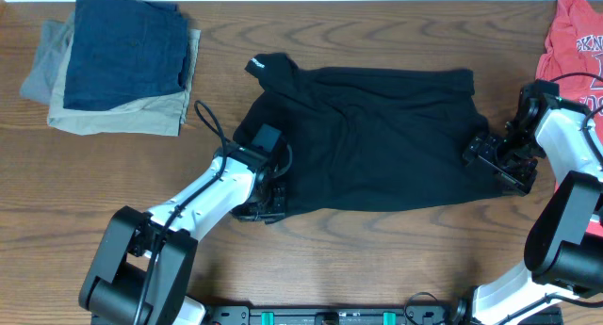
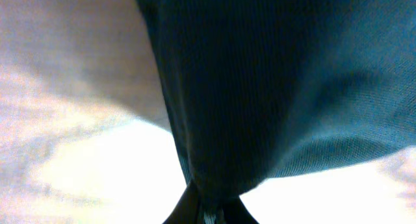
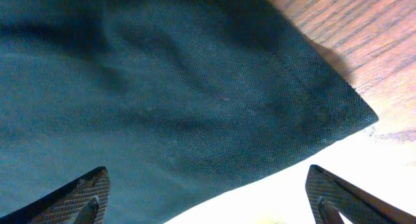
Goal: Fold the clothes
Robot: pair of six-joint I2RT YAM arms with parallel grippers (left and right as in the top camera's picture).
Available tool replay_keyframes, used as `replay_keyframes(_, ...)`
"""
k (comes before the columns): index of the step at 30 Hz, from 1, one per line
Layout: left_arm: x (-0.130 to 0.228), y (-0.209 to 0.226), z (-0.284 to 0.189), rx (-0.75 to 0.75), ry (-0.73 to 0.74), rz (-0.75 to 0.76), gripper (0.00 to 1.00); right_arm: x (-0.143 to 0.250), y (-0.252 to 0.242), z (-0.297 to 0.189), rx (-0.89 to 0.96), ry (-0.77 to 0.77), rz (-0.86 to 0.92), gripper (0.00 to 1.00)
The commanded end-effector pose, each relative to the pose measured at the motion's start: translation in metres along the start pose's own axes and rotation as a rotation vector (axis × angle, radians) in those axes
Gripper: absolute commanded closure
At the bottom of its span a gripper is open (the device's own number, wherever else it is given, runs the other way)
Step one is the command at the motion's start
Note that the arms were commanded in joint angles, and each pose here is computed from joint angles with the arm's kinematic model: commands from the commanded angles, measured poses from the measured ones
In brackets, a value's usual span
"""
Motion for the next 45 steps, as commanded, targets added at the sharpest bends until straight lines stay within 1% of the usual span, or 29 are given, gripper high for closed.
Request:
replay_keyframes(1, -0.001, -0.005, -0.025, 0.010, -0.033, 0.005, 0.94, 0.001, -0.003, -0.006, 0.061, -0.045, 0.047, 0.06)
replay_keyframes(5, 0.006, -0.006, -0.058, 0.024, -0.106, 0.020, 0.94, -0.001, -0.012, -0.007, 0.141, -0.080, 0.111, 0.04)
replay_keyframes(7, 0.009, -0.004, -0.069, 0.017, -0.158, 0.024, 0.94, -0.003, -0.017, -0.007, 0.141, -0.083, 0.146, 0.03)
replay_keyframes(9, 0.013, -0.003, -0.076, 0.022, -0.180, 0.027, 0.94, -0.005, -0.021, -0.007, 0.131, -0.081, 0.169, 0.03)
replay_keyframes(14, 0.018, -0.001, -0.078, 0.017, -0.168, 0.025, 0.94, -0.001, -0.028, -0.002, 0.136, -0.049, 0.185, 0.04)
replay_keyframes(24, 0.020, 0.000, -0.077, 0.010, -0.154, 0.023, 0.94, 0.019, -0.038, 0.032, 0.161, -0.002, 0.207, 0.05)
replay_keyframes(27, 0.020, 0.000, -0.077, 0.010, -0.154, 0.023, 0.94, 0.020, -0.039, 0.038, 0.158, -0.009, 0.208, 0.08)
replay_keyframes(29, 0.020, 0.000, -0.077, 0.010, -0.154, 0.023, 0.93, 0.019, -0.038, 0.039, 0.153, -0.018, 0.209, 0.13)
replay_keyframes(31, 0.020, 0.000, -0.077, 0.010, -0.154, 0.023, 0.93, 0.018, -0.038, 0.039, 0.150, -0.024, 0.208, 0.23)
replay_keyframes(33, 0.020, 0.000, -0.077, 0.010, -0.154, 0.023, 0.94, 0.017, -0.038, 0.039, 0.148, -0.029, 0.209, 0.46)
replay_keyframes(34, 0.020, 0.000, -0.077, 0.010, -0.154, 0.023, 0.94, 0.017, -0.037, 0.039, 0.148, -0.030, 0.209, 0.62)
replay_keyframes(37, 0.020, 0.000, -0.078, 0.012, -0.158, 0.024, 0.94, 0.017, -0.038, 0.038, 0.149, -0.027, 0.209, 0.98)
replay_keyframes(42, 0.027, 0.001, -0.090, 0.034, -0.202, 0.031, 0.94, 0.021, -0.039, 0.034, 0.156, -0.017, 0.220, 0.99)
replay_keyframes(45, 0.035, 0.002, -0.105, 0.061, -0.265, 0.061, 0.94, 0.022, -0.040, 0.024, 0.149, -0.028, 0.231, 0.99)
Point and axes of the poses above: each gripper's point midway between its finger pads, its own z axis out along the fingers, its own y axis along the line the jaws close on, x = y × z, the point moved 9 cm from there along -z, back along the fingers, and after that the axes turned 2 degrees about z, right-handed, at the moved point
